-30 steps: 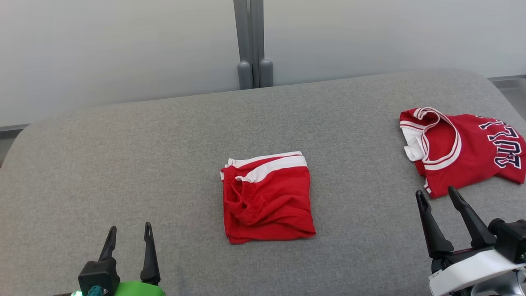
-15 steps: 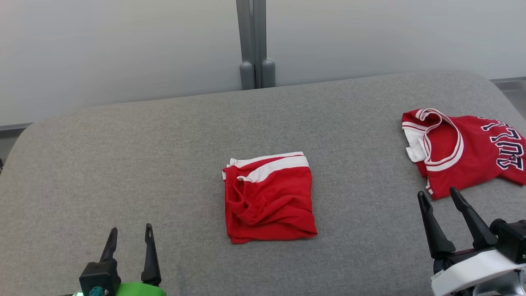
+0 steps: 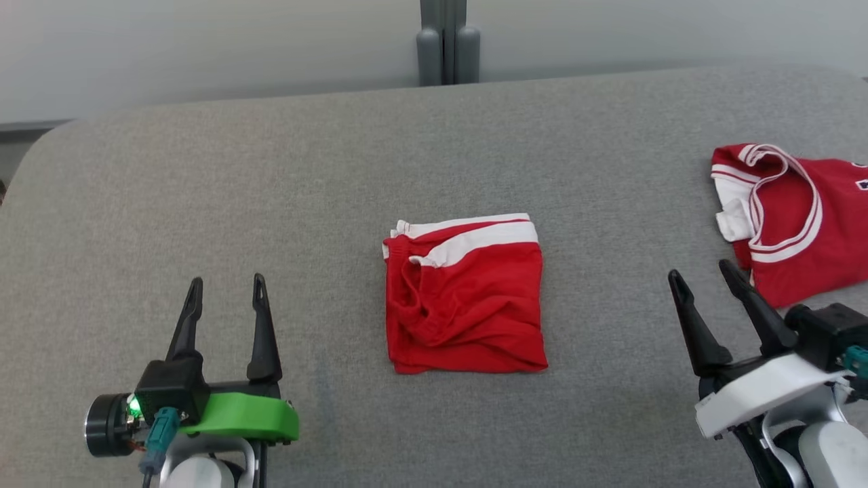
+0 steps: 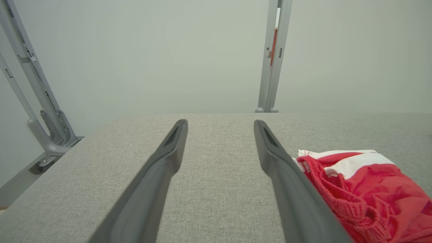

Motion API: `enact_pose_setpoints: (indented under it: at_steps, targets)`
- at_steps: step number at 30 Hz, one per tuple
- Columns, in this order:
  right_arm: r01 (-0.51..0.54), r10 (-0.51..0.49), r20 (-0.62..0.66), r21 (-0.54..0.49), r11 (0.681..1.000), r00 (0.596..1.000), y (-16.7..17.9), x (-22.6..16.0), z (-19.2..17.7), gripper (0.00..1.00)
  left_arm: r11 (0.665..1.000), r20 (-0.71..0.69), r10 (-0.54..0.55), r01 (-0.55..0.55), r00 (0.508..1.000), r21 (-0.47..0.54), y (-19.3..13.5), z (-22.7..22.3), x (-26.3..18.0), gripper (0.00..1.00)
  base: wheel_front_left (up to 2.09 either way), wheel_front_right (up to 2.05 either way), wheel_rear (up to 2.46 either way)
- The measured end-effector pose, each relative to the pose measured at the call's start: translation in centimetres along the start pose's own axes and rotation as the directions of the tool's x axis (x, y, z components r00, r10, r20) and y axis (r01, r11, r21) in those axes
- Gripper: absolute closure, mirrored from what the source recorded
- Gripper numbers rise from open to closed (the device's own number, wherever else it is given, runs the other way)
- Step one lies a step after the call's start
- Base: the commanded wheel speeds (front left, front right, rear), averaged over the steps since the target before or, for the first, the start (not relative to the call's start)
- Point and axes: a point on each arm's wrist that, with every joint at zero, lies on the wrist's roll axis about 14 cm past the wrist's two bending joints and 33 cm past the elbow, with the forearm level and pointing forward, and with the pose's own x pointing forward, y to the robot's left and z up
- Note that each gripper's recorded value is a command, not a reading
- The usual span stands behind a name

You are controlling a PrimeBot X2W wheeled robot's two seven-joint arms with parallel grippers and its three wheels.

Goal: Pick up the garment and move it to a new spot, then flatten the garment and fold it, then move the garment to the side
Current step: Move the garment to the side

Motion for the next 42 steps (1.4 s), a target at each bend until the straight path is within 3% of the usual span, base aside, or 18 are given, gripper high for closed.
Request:
enact_pose_setpoints:
  at_steps: [10, 19, 20, 21, 22, 30, 36, 42]
  targets:
    - [-0.177, 0.201, -0.196, 0.136, 0.975, 0.96, 6.3, 6.4, -8.3, 0.0, 0.997, -0.038, 0.075, -0.075, 0.996, 0.001, 1.9, -1.9, 1.2, 0.0, 0.0, 0.0, 0.0]
    - [-0.192, 0.275, -0.345, 0.257, 0.947, 0.897, 9.4, 7.3, -14.4, 0.0, 0.994, -0.055, 0.111, -0.11, 0.992, 0.017, 3.1, -2.8, 1.4, 0.0, 0.0, 0.0, 0.0]
    - [-0.196, 0.285, -0.353, 0.267, 0.944, 0.891, 9.7, 7.3, -14.7, 0.51, 0.994, -0.056, 0.113, -0.112, 0.992, 0.015, 3.2, -2.8, 1.5, 0.0, 0.0, 0.0, 0.0]
    - [-0.199, 0.291, -0.358, 0.271, 0.942, 0.887, 9.8, 7.3, -14.8, 0.85, 0.994, -0.056, 0.113, -0.112, 0.992, 0.015, 3.1, -2.9, 1.5, 0.0, 0.0, 0.0, 0.0]
    - [-0.202, 0.296, -0.361, 0.274, 0.94, 0.884, 9.9, 7.2, -14.9, 1.0, 0.994, -0.055, 0.111, -0.111, 0.992, 0.013, 3.0, -2.8, 1.6, 0.0, 0.0, 0.0, 0.0]
    - [-0.228, 0.3, -0.32, 0.242, 0.943, 0.899, 8.9, 6.9, -13.4, 1.0, 0.997, -0.034, 0.078, -0.077, 0.996, 0.027, 2.3, -2.6, 2.4, 0.0, 0.0, 0.0, 0.0]
    - [-0.147, 0.189, -0.293, 0.16, 0.976, 0.937, 3.3, 5.6, -12.0, 1.0, 1.0, -0.013, 0.007, -0.007, 1.0, 0.02, 0.0, -2.5, 3.8, 0.0, 0.0, 0.0, 0.0]
    - [0.018, 0.006, -0.319, 0.07, 0.997, 0.948, -4.0, 2.0, -11.4, 1.0, 0.993, -0.003, -0.121, 0.121, 0.993, -0.003, -4.2, -3.0, 5.5, 0.0, 0.0, 0.0, 0.0]
